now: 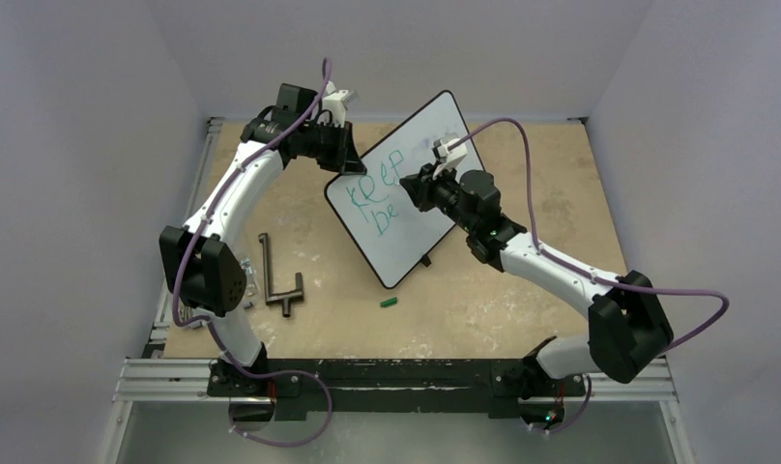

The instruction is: Write a sentence on the whiteboard

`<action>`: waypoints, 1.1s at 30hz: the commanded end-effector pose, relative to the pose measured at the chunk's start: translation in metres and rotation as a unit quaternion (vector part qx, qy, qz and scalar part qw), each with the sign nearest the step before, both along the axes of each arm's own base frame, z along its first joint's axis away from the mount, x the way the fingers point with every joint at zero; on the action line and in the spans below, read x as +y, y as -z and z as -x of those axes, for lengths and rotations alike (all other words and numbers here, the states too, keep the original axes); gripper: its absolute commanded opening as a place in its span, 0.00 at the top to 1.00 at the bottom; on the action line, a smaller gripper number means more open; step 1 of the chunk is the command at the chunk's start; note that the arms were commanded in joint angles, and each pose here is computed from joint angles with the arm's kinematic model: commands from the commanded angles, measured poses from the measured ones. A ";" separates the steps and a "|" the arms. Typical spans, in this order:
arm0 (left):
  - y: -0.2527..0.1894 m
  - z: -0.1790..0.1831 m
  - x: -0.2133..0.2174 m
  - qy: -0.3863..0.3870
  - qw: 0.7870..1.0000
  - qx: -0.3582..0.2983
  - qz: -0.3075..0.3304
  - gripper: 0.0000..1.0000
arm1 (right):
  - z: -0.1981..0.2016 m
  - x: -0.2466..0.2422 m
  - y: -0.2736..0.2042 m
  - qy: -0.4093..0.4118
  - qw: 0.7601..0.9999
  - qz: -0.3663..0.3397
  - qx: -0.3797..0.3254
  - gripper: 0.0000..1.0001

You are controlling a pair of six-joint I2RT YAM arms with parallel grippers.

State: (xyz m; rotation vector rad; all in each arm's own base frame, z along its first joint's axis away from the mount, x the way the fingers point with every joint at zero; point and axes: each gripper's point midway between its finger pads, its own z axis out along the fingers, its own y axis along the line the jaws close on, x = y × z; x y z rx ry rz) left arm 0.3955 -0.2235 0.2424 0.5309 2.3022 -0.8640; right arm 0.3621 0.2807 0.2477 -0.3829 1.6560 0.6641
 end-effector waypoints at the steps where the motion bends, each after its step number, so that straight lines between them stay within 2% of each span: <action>1: 0.024 -0.011 0.047 -0.063 0.991 -0.017 -0.117 1.00 | -0.013 0.006 -0.027 0.003 1.000 -0.019 -0.025 1.00; 14: 0.021 -0.010 0.047 -0.064 0.991 -0.021 -0.115 1.00 | -0.020 0.013 0.004 -0.003 1.000 -0.004 0.008 1.00; 33: 0.017 -0.009 0.049 -0.066 0.990 -0.025 -0.118 1.00 | 0.007 -0.003 0.054 -0.007 0.998 0.020 0.059 1.00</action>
